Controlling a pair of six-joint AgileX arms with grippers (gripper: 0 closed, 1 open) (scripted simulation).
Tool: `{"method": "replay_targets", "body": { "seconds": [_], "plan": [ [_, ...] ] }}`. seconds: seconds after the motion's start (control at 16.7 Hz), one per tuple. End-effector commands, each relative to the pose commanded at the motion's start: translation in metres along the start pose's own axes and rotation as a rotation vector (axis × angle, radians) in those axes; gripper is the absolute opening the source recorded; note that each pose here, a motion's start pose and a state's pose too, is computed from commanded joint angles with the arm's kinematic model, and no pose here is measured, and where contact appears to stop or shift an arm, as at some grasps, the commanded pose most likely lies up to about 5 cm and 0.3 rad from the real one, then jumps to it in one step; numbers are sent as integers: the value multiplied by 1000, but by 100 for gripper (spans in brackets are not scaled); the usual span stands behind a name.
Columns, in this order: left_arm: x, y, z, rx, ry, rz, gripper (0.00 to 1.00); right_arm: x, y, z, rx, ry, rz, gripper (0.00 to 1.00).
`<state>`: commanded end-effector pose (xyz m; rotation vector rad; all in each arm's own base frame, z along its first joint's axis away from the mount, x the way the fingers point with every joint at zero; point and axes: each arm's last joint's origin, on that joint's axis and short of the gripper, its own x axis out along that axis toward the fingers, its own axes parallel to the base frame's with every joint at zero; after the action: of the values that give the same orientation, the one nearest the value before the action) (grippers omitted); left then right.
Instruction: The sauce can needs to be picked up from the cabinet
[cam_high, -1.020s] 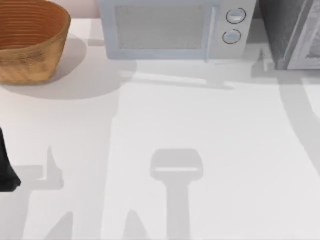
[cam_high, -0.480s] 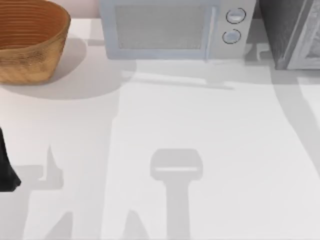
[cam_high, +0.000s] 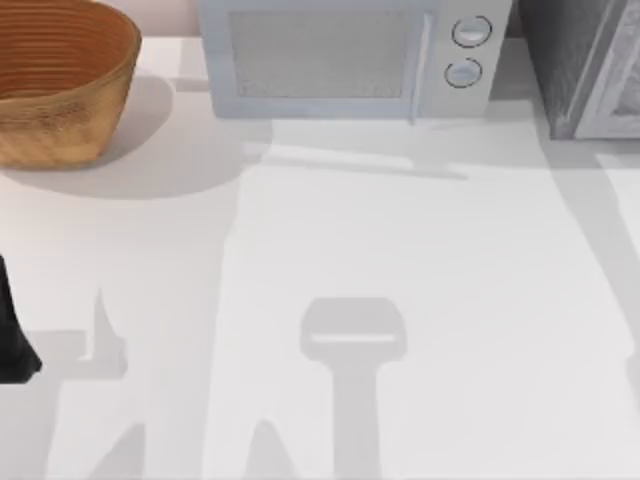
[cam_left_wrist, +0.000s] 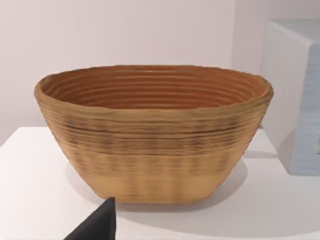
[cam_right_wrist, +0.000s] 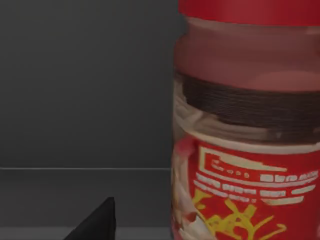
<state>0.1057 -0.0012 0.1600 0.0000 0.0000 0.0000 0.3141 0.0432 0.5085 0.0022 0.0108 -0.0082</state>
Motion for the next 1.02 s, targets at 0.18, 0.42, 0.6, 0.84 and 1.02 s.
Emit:
{"method": "replay_targets", "body": {
  "seconds": [0.18,0.42,0.6,0.84,1.02],
  "plan": [
    [0,0,0,0,0,0,100,11,-4,1,2,-7,-2,100],
    [0,0,0,0,0,0,100,11,-2,0,2,-3,1,100],
    [0,0,0,0,0,0,100,25,-3,2,2,-7,-2,100],
    [0,0,0,0,0,0,100,55,-3,3,3,-8,-2,100],
    [0,0,0,0,0,0,100,70,-4,1,3,-8,-2,100]
  ]
}}
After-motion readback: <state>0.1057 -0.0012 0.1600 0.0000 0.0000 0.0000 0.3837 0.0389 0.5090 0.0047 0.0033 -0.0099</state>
